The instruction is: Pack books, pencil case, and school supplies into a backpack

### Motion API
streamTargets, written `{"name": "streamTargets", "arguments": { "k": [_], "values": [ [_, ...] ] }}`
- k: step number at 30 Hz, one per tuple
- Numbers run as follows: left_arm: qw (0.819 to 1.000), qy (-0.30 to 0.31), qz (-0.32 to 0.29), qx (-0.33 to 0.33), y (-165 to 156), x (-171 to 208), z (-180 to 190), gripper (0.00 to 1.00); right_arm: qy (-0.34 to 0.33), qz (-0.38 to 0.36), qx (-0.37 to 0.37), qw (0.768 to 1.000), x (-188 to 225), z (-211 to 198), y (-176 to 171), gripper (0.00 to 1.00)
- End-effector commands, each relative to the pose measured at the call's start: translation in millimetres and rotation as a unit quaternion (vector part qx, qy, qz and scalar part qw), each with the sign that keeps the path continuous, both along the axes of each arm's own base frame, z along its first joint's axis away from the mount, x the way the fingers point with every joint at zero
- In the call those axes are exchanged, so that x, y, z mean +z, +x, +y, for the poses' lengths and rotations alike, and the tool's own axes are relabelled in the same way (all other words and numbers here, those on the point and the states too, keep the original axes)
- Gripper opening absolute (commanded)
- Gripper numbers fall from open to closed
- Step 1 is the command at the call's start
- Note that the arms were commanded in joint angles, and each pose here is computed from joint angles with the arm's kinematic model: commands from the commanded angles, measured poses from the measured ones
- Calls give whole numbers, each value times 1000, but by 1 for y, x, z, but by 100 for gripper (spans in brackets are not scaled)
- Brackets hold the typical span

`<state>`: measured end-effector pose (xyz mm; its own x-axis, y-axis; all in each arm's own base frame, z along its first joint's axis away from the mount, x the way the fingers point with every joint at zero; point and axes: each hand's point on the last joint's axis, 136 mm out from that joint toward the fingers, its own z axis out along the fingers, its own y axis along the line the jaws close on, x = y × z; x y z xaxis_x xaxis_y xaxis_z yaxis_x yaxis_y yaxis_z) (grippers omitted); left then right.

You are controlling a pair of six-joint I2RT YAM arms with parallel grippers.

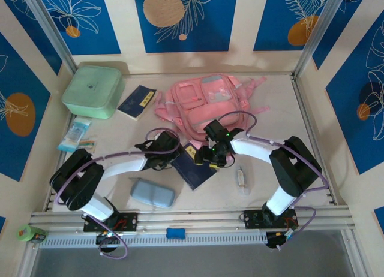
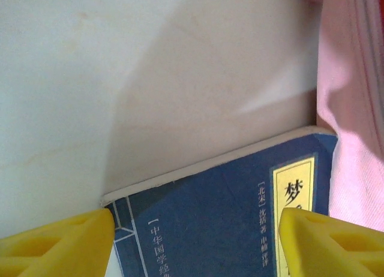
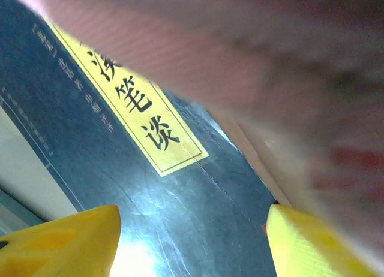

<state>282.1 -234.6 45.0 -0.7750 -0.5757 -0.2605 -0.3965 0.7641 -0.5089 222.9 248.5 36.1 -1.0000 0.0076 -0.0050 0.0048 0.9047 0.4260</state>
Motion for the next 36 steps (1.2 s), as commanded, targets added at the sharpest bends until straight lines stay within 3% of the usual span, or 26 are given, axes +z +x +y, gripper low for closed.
{"name": "streamTargets", "arguments": {
  "k": [1, 8, 11, 21, 30, 36],
  "values": [
    [999, -12, -28, -31, 25, 16, -8, 72, 35, 28, 9, 999, 3, 22, -17, 66],
    [999, 37, -21, 0, 22, 22, 52, 73, 59, 9, 13, 998, 19, 41, -3, 67],
    [999, 32, -15, 9, 6, 26, 64, 73, 24, 8, 8, 1000, 18, 22, -4, 66],
    [1000, -20, 21, 11, -33, 13, 42, 73, -48, 26, 3, 998, 2, -18, -33, 67],
    [999, -43, 17, -4, -21, -2, 18, 72, -17, 41, 12, 999, -7, 13, -35, 67],
    [1000, -29, 1, 3, 1, -2, 25, 72, 7, 27, 22, 999, 0, 46, -20, 67]
  ]
}}
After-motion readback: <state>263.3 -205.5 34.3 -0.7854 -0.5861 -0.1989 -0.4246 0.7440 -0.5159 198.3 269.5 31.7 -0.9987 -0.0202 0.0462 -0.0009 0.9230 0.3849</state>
